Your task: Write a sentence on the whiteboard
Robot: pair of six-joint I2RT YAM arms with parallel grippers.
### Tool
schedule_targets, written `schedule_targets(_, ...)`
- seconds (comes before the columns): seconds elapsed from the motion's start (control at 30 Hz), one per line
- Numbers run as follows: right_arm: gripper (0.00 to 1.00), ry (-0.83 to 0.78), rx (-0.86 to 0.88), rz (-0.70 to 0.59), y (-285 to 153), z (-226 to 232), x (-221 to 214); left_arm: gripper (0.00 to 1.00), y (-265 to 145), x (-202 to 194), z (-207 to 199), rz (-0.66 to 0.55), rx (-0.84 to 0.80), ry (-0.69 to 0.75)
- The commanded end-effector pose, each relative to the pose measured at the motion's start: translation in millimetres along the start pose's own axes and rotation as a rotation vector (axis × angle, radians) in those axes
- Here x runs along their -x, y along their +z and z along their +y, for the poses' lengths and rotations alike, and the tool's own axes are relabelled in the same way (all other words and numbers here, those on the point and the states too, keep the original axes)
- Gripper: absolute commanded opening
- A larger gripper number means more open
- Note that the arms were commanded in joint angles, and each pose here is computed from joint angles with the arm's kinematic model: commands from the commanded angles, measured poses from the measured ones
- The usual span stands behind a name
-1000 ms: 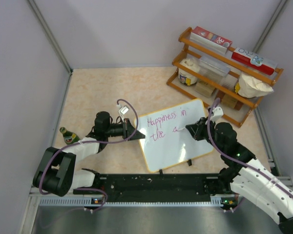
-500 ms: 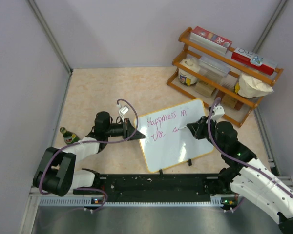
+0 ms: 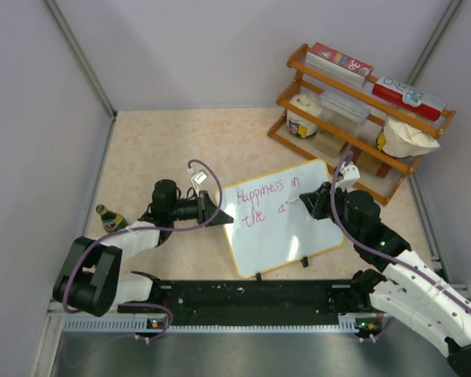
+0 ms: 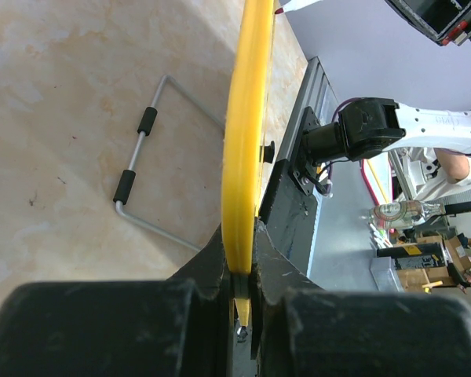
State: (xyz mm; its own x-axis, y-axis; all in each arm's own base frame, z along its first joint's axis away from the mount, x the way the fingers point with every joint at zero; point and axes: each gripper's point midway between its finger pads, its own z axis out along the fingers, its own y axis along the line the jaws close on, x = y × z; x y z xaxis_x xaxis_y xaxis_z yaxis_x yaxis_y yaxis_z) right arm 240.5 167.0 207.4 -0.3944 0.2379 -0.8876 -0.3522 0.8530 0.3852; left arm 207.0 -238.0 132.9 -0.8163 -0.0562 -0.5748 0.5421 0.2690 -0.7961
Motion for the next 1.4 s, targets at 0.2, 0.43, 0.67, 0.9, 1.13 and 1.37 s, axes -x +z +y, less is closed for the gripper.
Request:
schedule_targets(0.2, 0.00, 0.006, 0.015, -0.027, 1.6, 3.6, 7.8, 0.00, 0.5, -21.0, 20.1, 0.037, 0.064, -0.003)
schedule_targets(0.43, 0.00, 0.003, -0.024, 0.002, 1.0, -7.7, -6.8, 0.00, 0.7, -21.0, 19.4, 0.039, 0.061, -0.004)
schedule_targets(0.67, 0.00, -0.007, -0.058, 0.011, 0.4, -15.6, -10.9, 0.00, 0.8, -21.4, 19.5, 0.041, 0.061, -0.004)
schedule_targets(0.9, 0.00, -0.009, -0.067, 0.009, 0.5, -16.8, -9.1, 0.00, 0.6, -21.8, 19.5, 0.041, 0.061, -0.004)
schedule_targets(1.13, 0.00, -0.009, -0.058, 0.022, 0.2, -16.3, -11.9, 0.00, 0.9, -20.8, 19.3, 0.040, 0.060, -0.003)
schedule_targets(1.37, 0.00, 0.005, -0.040, 0.047, -2.0, -15.6, -23.1, 0.00, 1.4, -20.0, 19.4, 0.040, 0.058, -0.002)
